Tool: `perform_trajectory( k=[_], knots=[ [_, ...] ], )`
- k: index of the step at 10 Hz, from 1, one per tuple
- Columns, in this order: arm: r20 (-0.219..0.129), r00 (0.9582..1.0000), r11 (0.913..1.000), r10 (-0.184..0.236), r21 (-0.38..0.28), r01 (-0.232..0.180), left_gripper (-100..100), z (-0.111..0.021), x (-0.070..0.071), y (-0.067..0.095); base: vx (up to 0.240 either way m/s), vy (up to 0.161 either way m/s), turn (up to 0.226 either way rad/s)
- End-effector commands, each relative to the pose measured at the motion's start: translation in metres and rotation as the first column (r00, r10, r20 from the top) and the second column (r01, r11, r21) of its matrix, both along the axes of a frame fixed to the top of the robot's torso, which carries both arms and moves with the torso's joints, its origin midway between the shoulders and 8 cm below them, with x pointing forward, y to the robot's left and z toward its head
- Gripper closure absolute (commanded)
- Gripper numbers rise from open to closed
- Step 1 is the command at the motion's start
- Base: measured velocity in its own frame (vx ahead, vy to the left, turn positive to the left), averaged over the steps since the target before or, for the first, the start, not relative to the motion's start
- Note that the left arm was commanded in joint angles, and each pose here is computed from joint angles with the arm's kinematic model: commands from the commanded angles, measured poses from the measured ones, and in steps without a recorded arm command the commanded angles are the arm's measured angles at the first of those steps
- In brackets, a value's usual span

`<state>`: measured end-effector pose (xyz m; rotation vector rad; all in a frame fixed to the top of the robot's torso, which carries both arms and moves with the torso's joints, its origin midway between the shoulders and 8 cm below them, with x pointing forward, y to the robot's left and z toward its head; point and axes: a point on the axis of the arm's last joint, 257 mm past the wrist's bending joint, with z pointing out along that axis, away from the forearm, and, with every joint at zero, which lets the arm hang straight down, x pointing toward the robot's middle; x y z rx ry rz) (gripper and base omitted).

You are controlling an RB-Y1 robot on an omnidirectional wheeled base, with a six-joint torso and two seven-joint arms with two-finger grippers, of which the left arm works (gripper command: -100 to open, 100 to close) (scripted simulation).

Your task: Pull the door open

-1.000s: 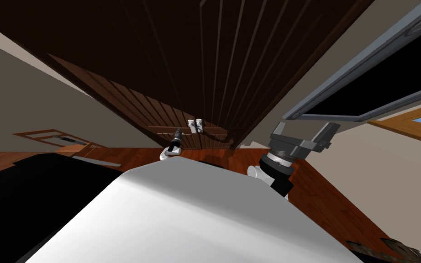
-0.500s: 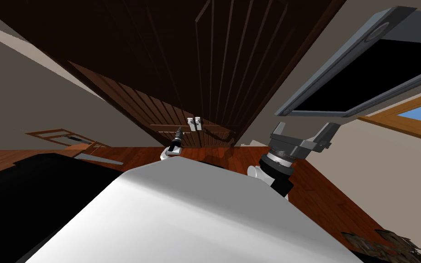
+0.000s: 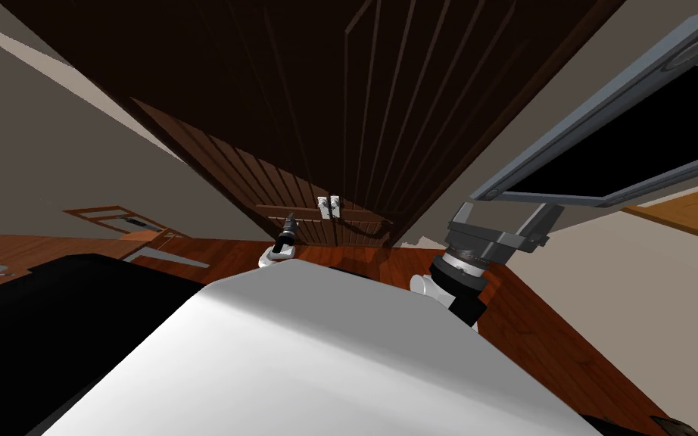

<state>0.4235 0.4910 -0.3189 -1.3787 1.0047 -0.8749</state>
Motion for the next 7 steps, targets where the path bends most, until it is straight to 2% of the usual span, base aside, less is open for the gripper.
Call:
perform_trajectory(
  k=[1,3,5,6,7],
  knots=[
    [0.009,0.9999,1.0,-0.009,-0.002,0.009,-100,0.003,0.006,-0.006,0.175,0.016,-0.073],
    [0.028,0.9992,0.9995,-0.03,-0.008,0.03,-100,0.008,0.017,-0.019,0.203,0.0,-0.107],
    [0.062,0.9955,0.9972,-0.072,-0.018,0.073,-100,0.02,0.037,-0.045,0.252,-0.091,-0.159],
    [0.054,0.9968,0.9981,-0.059,-0.014,0.059,-100,0.018,0.032,-0.037,0.126,-0.052,-0.036],
    [0.054,0.9968,0.9981,-0.059,-0.014,0.059,100,0.018,0.032,-0.037,-0.018,0.007,0.037]
  ],
)
